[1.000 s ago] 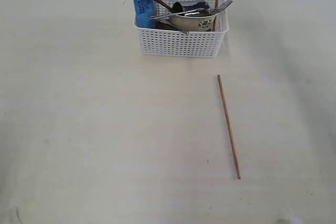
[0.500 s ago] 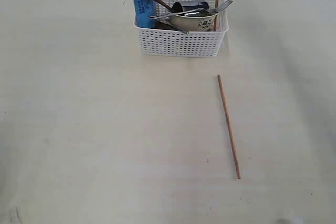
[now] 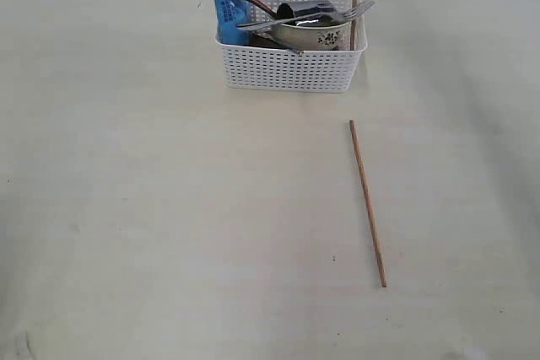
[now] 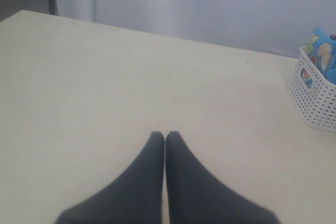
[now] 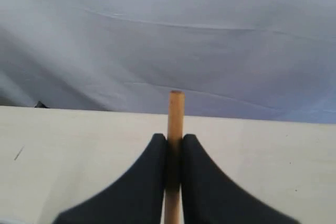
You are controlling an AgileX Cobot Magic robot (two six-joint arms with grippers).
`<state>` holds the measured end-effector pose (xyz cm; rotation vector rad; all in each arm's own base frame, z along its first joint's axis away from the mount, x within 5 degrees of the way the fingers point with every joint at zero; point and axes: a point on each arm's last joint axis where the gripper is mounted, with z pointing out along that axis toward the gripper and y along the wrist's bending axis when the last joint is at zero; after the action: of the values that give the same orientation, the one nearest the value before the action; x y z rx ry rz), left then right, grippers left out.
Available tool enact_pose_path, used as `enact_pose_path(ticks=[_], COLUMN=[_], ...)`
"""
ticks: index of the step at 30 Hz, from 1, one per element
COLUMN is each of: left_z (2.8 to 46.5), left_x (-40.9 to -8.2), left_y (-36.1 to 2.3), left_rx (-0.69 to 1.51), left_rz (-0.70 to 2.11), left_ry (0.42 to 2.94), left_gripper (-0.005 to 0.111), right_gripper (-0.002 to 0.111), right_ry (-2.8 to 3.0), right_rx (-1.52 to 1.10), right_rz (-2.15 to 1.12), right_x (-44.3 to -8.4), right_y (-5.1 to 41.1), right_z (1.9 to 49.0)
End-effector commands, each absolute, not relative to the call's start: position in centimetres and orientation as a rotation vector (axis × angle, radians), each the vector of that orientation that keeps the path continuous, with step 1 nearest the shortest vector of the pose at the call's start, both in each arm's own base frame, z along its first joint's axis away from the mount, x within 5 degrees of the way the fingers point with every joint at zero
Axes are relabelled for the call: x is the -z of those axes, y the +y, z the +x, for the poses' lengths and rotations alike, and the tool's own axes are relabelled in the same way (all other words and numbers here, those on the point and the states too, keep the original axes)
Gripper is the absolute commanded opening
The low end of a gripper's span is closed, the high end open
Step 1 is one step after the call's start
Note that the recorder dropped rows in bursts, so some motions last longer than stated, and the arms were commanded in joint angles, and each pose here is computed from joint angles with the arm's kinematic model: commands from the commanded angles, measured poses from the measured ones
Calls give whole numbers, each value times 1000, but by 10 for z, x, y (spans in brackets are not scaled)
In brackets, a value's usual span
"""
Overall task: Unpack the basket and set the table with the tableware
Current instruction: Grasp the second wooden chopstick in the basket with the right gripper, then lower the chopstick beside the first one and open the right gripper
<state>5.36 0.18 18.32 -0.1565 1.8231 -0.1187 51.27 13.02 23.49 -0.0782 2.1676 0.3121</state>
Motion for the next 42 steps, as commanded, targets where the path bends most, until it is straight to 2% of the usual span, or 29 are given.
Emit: enact_pose_path(ticks=[1, 22, 31, 42], left_z=[53, 53, 53, 53], left_x=[-182, -182, -182, -182], left_y=[2, 2, 2, 2], left_rx=[127, 127, 127, 127], left_rz=[-165, -165, -165, -165], left_ry=[1823, 1823, 1823, 1823], left_gripper=[0, 0, 0, 0], right_gripper=[0, 0, 0, 0], right_ry=[2103, 1974, 2118, 2419], right_rx=[-295, -228, -212, -181], right_rz=[-108, -178, -176, -164], right_x=[-263, -332, -368, -380], right_y=[126, 123, 108, 88], right_z=[509, 502, 470, 421])
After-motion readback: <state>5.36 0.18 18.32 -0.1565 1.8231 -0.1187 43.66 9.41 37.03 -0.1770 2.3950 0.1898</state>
